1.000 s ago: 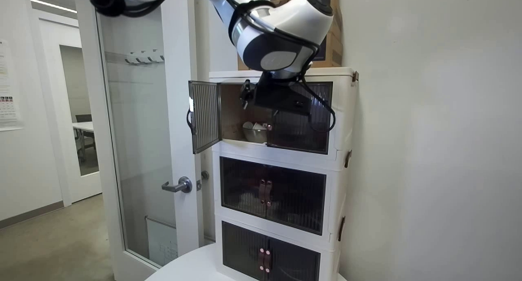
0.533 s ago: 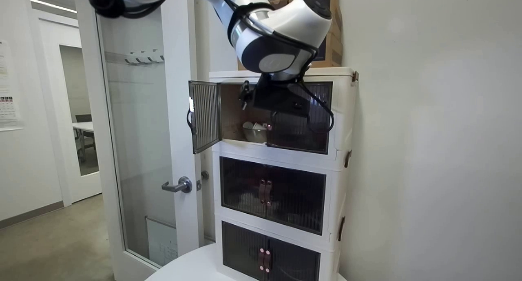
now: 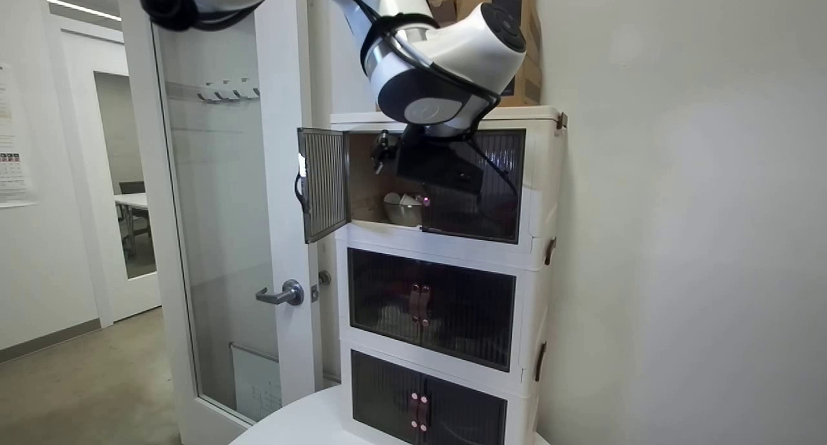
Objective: Open the top drawer
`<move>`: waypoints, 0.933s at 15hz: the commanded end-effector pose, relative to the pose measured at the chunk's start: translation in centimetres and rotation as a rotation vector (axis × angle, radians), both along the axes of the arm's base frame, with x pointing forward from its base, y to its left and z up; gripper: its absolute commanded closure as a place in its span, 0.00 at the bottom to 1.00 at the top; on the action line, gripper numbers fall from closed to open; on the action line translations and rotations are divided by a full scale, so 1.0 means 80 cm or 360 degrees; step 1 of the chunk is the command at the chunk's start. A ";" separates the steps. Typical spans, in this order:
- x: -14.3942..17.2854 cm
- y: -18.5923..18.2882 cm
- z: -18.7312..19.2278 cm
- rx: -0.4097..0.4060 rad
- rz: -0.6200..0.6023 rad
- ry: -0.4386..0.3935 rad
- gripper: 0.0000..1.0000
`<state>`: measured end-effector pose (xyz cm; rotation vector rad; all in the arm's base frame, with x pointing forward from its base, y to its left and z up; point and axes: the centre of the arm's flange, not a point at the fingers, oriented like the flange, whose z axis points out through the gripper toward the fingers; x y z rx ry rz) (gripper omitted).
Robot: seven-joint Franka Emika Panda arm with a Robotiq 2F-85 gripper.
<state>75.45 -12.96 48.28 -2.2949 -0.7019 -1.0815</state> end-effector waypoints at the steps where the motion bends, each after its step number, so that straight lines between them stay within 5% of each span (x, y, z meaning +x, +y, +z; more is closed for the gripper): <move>1: -0.022 0.031 0.007 0.0037 0.0105 -0.0019 0.00; 8: -0.043 0.032 0.002 -0.0006 -0.0169 0.0113 0.00; 14: -0.052 0.117 -0.030 0.0029 -0.0247 0.0314 0.00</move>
